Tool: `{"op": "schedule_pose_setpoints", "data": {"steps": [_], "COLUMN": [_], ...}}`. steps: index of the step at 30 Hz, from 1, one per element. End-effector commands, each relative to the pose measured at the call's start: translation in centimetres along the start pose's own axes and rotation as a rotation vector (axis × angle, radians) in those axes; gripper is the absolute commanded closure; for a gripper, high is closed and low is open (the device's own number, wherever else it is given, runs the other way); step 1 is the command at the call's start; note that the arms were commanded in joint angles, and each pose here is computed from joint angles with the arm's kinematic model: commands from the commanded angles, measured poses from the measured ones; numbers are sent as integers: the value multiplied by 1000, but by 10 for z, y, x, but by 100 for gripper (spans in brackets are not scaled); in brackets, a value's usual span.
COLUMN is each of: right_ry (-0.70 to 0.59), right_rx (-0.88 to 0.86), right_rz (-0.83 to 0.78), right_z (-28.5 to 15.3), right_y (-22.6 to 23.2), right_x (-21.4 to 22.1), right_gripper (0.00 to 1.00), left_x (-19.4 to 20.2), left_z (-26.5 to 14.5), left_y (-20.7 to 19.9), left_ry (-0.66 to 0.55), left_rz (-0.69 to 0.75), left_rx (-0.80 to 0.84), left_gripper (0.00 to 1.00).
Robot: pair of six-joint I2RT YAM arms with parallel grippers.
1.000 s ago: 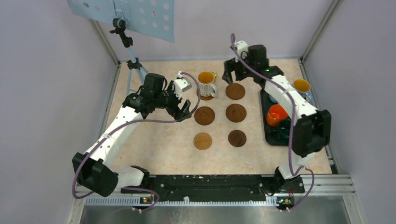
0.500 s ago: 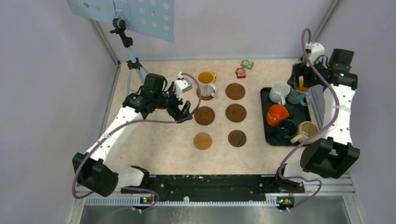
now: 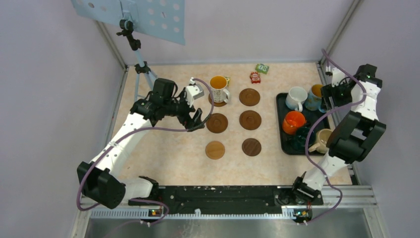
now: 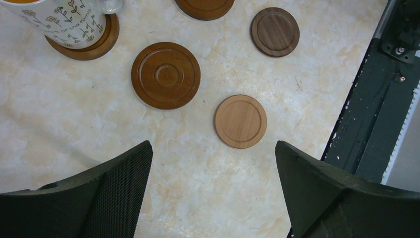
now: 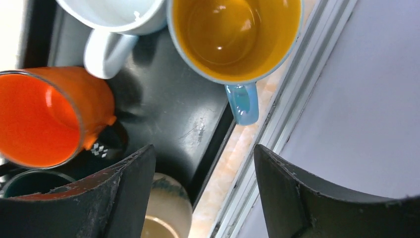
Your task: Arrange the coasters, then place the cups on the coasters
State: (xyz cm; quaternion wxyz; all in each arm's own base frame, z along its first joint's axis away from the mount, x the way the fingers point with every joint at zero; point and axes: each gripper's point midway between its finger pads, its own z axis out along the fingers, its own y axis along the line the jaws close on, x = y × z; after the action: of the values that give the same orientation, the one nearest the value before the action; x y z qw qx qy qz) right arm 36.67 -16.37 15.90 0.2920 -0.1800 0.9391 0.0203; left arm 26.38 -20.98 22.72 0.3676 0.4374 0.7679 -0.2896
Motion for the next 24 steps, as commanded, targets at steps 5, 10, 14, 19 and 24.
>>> {"op": "schedule_pose_setpoints", "data": {"steps": [5, 10, 14, 19, 24], "right_ry": [18, 11, -8, -19, -14], "right_rx": [51, 13, -24, -30, -37], "right_rz": [-75, -80, -78, -89, -100], "right_z": [45, 70, 82, 93, 99], "right_y": [-41, -44, -40, -36, -36], "right_x": [2, 5, 4, 2, 3], "right_gripper": [31, 35, 39, 45, 59], "left_x": [-13, -15, -12, -9, -5], "left_z": [1, 3, 6, 9, 12], "left_y": [7, 7, 11, 15, 19], "left_ry": [-33, -34, -22, -13, 4], "left_rz": [25, 9, 5, -4, -7], "left_rx": [-13, 3, -14, -26, -35], "left_gripper": [1, 1, 1, 1, 1]}}
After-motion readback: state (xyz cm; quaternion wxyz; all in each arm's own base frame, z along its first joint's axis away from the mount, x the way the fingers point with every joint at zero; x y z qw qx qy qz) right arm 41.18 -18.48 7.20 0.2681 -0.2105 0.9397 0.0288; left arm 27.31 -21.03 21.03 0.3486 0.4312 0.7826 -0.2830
